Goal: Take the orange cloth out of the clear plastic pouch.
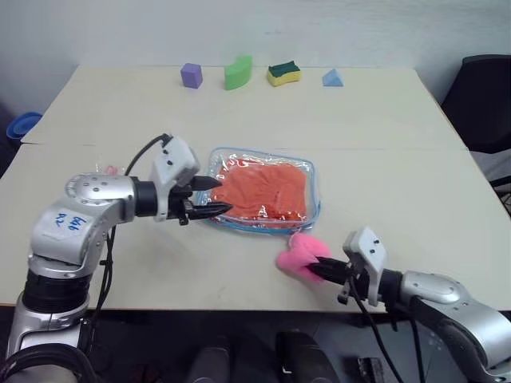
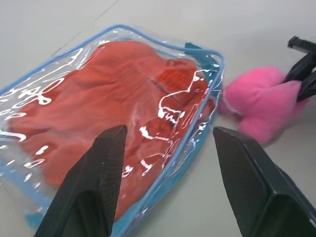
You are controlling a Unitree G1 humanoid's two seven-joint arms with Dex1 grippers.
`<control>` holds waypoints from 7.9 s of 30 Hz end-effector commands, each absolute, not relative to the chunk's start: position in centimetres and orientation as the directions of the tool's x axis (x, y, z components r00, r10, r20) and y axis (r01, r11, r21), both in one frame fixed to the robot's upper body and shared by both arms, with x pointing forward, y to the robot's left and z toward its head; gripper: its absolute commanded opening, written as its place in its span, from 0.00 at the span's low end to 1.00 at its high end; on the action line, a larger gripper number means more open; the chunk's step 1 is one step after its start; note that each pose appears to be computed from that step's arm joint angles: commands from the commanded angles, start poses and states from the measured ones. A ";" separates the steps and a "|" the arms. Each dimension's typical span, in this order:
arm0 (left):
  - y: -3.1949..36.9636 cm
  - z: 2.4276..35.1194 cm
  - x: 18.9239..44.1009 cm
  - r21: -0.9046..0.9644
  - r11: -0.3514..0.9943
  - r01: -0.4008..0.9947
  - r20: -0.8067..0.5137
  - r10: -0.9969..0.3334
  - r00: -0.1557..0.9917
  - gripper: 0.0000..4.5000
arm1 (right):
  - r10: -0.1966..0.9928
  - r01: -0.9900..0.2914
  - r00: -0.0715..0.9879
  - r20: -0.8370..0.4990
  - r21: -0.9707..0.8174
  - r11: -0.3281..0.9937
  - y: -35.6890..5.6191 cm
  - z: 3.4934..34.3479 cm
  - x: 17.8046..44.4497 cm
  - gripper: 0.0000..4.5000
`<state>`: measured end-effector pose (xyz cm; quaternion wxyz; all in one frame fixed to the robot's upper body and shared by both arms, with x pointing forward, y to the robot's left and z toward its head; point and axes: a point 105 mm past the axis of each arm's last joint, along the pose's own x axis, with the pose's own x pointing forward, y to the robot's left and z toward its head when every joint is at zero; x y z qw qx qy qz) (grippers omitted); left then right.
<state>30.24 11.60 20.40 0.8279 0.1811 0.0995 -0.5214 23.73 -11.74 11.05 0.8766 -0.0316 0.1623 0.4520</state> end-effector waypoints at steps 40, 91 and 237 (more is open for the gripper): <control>0.5 13.3 28.5 0.485 -0.358 0.798 -0.518 -0.853 -0.068 0.38 | 0.641 -0.682 0.542 -0.543 -0.730 -0.041 -15.2 16.9 34.0 0.85; 4.7 18.1 28.8 0.497 -0.225 0.838 -0.446 -0.895 0.024 0.58 | 0.663 -0.649 0.565 -0.491 -0.761 -0.011 -16.9 17.3 36.4 0.00; 5.3 19.6 32.3 0.197 0.155 0.968 -0.264 -0.943 0.204 0.00 | 0.704 -0.704 0.664 -0.251 -0.528 0.476 -11.6 15.5 26.1 0.30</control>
